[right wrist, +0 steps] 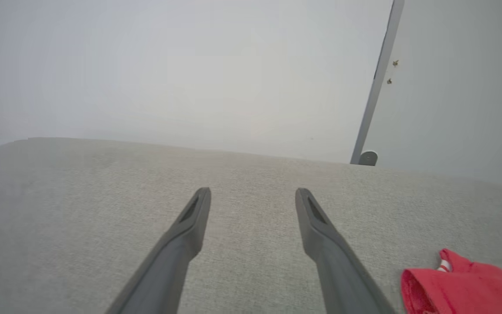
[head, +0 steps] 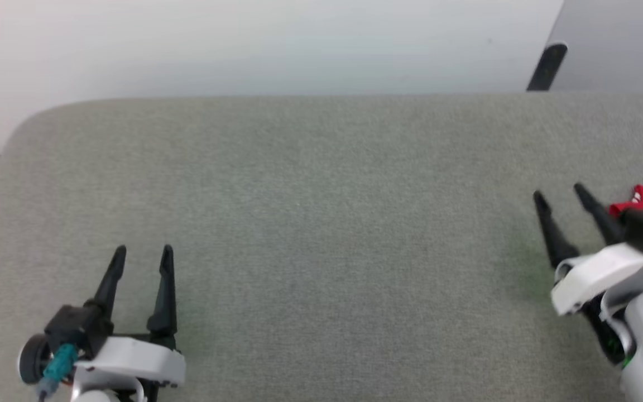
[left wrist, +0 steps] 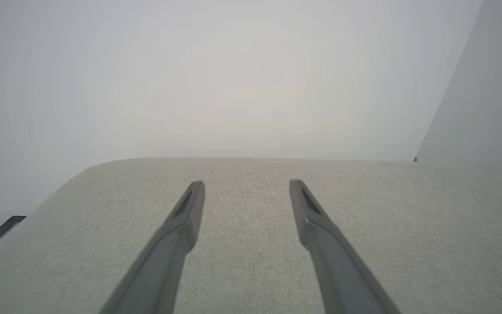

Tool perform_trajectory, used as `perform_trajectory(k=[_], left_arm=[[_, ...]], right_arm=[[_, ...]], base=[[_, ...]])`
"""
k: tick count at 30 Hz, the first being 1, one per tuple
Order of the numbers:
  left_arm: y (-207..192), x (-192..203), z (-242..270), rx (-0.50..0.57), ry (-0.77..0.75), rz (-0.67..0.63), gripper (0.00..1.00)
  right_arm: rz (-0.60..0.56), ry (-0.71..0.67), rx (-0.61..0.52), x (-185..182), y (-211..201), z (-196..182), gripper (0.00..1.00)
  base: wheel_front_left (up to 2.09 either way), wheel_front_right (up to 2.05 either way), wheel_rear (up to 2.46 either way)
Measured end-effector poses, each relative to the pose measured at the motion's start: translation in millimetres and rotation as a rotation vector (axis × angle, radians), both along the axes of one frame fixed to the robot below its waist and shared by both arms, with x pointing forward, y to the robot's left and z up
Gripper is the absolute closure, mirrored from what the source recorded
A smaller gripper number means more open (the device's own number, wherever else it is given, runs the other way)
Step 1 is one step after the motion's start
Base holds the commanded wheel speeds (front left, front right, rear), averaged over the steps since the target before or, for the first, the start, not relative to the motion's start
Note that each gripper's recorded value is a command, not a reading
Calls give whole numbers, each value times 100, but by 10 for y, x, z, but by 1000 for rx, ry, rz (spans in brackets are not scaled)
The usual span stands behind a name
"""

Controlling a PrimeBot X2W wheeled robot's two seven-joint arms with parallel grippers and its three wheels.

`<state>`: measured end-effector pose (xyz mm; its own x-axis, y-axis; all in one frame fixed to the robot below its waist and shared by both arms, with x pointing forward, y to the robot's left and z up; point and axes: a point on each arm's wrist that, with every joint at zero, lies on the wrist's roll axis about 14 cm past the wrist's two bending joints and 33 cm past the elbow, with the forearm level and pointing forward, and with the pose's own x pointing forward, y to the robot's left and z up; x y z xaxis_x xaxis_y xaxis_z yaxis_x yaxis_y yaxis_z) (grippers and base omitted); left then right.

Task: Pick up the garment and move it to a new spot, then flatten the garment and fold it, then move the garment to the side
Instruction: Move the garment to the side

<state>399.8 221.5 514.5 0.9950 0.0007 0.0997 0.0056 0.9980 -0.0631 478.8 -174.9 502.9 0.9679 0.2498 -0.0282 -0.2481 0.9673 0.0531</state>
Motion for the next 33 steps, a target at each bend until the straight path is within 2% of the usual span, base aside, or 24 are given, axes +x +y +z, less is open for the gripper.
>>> perform_trajectory(k=[4,9,15,21,33], left_arm=[[26,-165,-33,-18,9,16,0],[32,-373,-77,-44,18,34,0],[-32,-489,-12,-48,-6,26,0],[-67,-588,-52,-40,7,24,0],[-59,-648,-32,-49,1,29,0]], right_arm=[[16,-31,31,-173,98,57,0],[-33,-43,59,-465,-63,37,0],[-71,-66,42,-715,-237,58,0],[-116,-60,49,-868,-367,64,0],[-129,-61,72,-951,-312,124,0]], base=[[0,0,0],[0,0,0],[0,0,0],[0,0,0],[0,0,0]])
